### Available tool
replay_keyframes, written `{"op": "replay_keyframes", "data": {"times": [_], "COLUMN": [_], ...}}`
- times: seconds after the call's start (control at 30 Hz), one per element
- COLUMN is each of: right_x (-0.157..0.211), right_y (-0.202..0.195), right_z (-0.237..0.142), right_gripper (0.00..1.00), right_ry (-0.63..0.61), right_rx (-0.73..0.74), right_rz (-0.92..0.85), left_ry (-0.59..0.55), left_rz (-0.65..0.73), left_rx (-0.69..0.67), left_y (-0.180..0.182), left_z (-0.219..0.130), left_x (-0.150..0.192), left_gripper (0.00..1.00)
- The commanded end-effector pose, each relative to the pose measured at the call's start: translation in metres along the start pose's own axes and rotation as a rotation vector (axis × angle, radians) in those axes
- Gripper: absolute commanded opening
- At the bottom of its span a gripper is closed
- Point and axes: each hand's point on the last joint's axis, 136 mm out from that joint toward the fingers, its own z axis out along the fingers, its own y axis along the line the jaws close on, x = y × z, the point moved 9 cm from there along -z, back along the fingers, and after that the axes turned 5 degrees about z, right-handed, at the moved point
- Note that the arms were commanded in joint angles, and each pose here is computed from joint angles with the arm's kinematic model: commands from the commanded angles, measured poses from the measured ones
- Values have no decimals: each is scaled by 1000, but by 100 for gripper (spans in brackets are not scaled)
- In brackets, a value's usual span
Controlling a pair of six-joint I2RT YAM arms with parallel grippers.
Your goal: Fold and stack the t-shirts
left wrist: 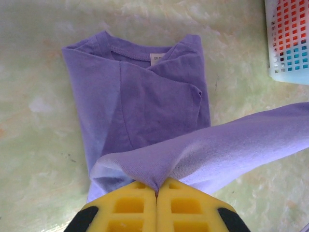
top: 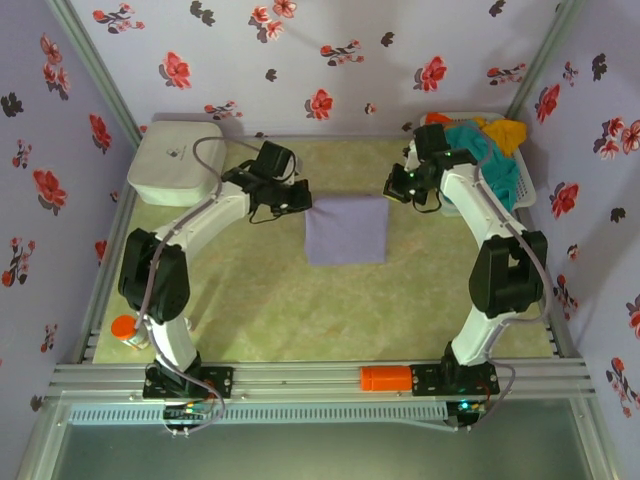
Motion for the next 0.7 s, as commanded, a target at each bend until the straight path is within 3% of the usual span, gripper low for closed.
{"op": "replay_keyframes", "data": {"times": [0.0,0.53,0.57,0.6,0.67], "right_x": [-13,-50,-53,-57,-64], "right_y": [-1,-10,-11,-12,-14], "right_z": [0,57,61,66,75], "right_gripper": [0,0,4,15,49], "right_ry": [-12,8,5,0,-11], "right_rx": [-12,-30,-26,-22,-9], "right_rz": [-13,-6,-7,-10,-21], "left_ry": [1,32,27,25,25], "left_rz": [10,-66,-73,-78,-80], "left_rx": [11,-18,-16,-15,-17], "left_y": [4,43,46,49,54], "left_z": [4,51,55,58,66], "left_x": [-12,-36,-38,-41,-47], "left_gripper": [0,0,1,6,24]}}
